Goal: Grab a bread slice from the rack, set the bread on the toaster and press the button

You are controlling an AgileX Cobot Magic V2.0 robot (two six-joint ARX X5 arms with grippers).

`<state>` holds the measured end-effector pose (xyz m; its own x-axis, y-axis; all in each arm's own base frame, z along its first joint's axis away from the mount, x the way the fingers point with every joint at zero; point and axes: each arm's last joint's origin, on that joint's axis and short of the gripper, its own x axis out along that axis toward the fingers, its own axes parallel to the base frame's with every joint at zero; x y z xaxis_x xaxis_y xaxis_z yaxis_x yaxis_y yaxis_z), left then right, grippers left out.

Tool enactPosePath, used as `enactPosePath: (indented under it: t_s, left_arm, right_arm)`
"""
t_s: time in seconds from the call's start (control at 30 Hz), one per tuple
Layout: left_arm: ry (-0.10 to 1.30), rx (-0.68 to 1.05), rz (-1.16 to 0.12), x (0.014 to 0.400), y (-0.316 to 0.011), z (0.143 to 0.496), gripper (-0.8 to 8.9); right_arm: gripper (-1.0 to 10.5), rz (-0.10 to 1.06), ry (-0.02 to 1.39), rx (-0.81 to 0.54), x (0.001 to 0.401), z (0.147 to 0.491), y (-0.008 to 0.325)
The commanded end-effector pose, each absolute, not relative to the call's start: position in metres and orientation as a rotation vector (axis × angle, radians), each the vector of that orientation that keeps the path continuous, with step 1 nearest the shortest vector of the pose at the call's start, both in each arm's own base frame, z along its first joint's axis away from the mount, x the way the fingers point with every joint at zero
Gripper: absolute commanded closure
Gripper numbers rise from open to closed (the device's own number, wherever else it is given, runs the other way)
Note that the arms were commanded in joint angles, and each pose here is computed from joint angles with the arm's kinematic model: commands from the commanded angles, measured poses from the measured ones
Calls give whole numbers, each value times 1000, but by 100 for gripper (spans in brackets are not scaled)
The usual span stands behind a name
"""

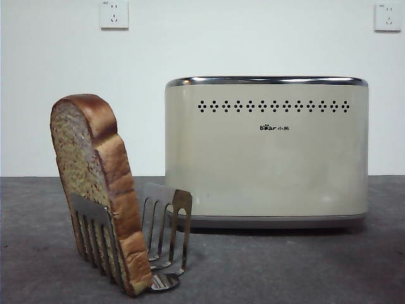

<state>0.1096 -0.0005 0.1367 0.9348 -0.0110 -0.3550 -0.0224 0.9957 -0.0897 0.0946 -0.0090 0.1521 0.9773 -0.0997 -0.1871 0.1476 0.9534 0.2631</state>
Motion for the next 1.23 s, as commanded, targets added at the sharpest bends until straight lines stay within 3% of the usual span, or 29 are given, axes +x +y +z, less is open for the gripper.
enactPosePath:
  t_s: [0.03, 0.2, 0.4, 0.7, 1.03, 1.23]
  left_arm:
    - [364, -131, 17, 109, 0, 134, 816]
    - [380, -169, 25, 109, 0, 137, 817]
    - [410, -297, 21, 108, -1, 168, 819]
    - [436, -382, -203, 113, -8, 231, 819]
    - [568, -233, -541, 128, -18, 273, 819]
    - [616, 4, -712, 140, -34, 296, 818]
  right_arm:
    - [946, -131, 178, 356, 95, 151, -9]
    - [948, -94, 179, 397, 94, 152, -8]
    - [954, 7, 133, 414, 90, 175, -5]
    - [954, 29, 27, 401, 74, 238, -3]
    - [954, 77, 190, 279, 68, 289, -1]
    - [954, 126, 281, 236, 74, 304, 0]
